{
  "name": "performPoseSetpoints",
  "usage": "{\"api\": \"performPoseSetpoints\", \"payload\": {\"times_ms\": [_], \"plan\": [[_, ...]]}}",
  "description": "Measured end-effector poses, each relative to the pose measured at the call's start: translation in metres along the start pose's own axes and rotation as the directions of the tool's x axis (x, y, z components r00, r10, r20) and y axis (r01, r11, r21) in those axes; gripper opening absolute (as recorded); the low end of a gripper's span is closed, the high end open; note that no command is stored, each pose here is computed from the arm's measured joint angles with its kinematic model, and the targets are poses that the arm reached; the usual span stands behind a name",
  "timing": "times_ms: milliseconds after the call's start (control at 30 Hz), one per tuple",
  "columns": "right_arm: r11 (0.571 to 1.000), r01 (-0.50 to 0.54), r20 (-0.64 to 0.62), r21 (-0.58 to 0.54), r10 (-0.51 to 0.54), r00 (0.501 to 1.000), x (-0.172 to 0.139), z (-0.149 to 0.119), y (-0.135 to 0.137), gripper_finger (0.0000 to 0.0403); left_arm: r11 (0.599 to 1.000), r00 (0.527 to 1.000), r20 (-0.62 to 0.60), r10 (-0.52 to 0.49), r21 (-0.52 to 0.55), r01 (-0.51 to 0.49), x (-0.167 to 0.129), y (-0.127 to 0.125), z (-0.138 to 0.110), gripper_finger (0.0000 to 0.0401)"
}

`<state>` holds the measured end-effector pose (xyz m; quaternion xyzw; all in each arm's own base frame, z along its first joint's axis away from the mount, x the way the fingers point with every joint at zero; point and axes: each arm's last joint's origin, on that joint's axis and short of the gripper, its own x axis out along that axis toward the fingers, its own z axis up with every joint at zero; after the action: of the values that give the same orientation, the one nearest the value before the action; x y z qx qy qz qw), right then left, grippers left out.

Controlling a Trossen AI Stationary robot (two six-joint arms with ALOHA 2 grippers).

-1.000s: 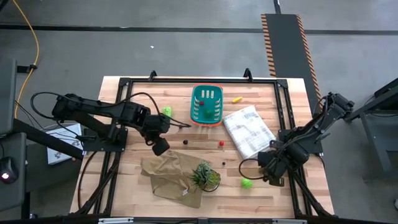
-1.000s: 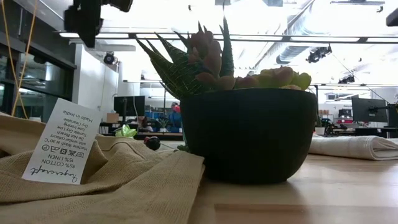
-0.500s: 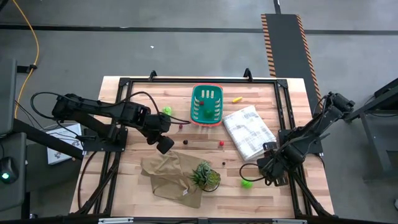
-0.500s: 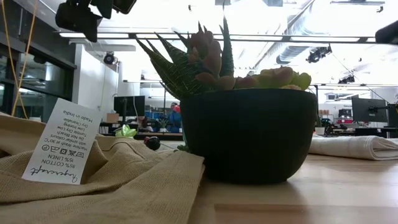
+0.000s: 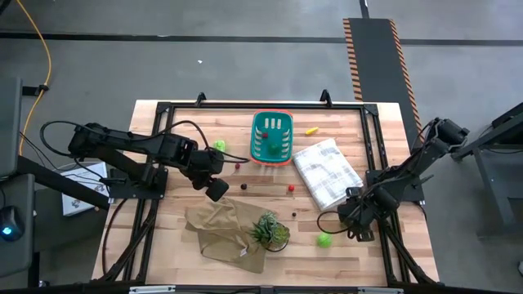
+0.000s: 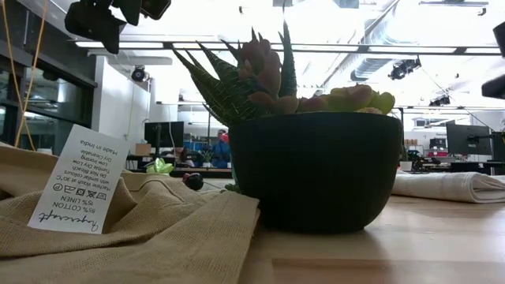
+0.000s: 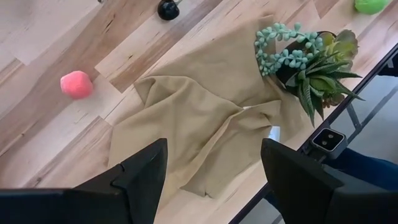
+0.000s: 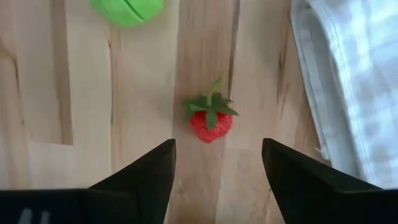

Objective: Pick and placing Produce into tupperware
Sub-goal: Put the red strawberry into the green basket

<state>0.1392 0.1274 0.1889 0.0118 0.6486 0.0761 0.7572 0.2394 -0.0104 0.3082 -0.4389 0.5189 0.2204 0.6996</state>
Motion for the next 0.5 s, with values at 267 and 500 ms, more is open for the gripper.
{"api": "performPoseSetpoints", "payload": {"times_ms": [267, 500], "plan": [[0.999, -0.032, 0.021, 0.012, 0.032, 0.999, 0.012, -0.001, -0.002, 0.0228, 1.000, 1.000, 0.000, -0.001, -0.017, 0.001, 0.000, 0.000, 0.000, 0.0248], [0.996, -0.078, 0.037, 0.041, 0.076, 0.996, 0.024, -0.003, -0.006, 0.0228, 1.000, 1.000, 0.000, -0.001, -0.018, 0.001, 0.000, 0.000, 0.000, 0.0248]]}}
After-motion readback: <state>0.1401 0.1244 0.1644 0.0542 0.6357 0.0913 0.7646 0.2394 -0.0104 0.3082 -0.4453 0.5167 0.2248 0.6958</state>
